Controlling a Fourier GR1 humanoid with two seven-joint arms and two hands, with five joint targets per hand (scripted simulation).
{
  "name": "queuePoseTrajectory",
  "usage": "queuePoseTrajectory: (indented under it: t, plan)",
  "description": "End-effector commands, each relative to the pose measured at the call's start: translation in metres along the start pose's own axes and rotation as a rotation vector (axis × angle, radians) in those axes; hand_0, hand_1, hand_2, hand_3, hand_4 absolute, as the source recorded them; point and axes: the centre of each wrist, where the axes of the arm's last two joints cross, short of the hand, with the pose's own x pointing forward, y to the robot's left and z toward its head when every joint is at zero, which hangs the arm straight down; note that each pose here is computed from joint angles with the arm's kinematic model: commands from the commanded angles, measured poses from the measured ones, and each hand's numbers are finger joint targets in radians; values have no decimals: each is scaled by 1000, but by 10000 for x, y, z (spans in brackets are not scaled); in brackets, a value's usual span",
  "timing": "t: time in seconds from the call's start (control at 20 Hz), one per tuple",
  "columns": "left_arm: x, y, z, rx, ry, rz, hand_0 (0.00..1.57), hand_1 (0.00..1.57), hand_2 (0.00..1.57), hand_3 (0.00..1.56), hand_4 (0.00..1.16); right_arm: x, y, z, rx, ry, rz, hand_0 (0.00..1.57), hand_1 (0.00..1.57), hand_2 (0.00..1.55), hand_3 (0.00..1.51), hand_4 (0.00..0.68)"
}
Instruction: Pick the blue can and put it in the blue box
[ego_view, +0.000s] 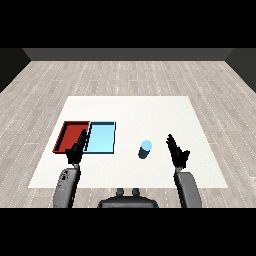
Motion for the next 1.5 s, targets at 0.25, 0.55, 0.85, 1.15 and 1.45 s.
queuePoseTrajectory:
  t: [0.25,0.55,0.85,1.15,1.45]
  plan:
    - [-30,-185,180,-18,74,20,0,0,0,0,0,242,-205,-82,-13,-62,48,0,0,0,0,0]
    - [136,-56,-77,28,-399,212,0,0,0,0,0,261,-59,184,97,-359,-174,0,0,0,0,0]
    - [-220,-135,110,33,-382,205,0,0,0,0,0,46,-255,-25,93,-372,-192,0,0,0,0,0]
    - [-124,-284,-46,10,-389,231,0,0,0,0,0,106,-192,69,90,-366,-187,0,0,0,0,0]
    - [-69,-79,93,25,-390,218,0,0,0,0,0,9,-66,-78,87,-288,-200,0,0,0,0,0]
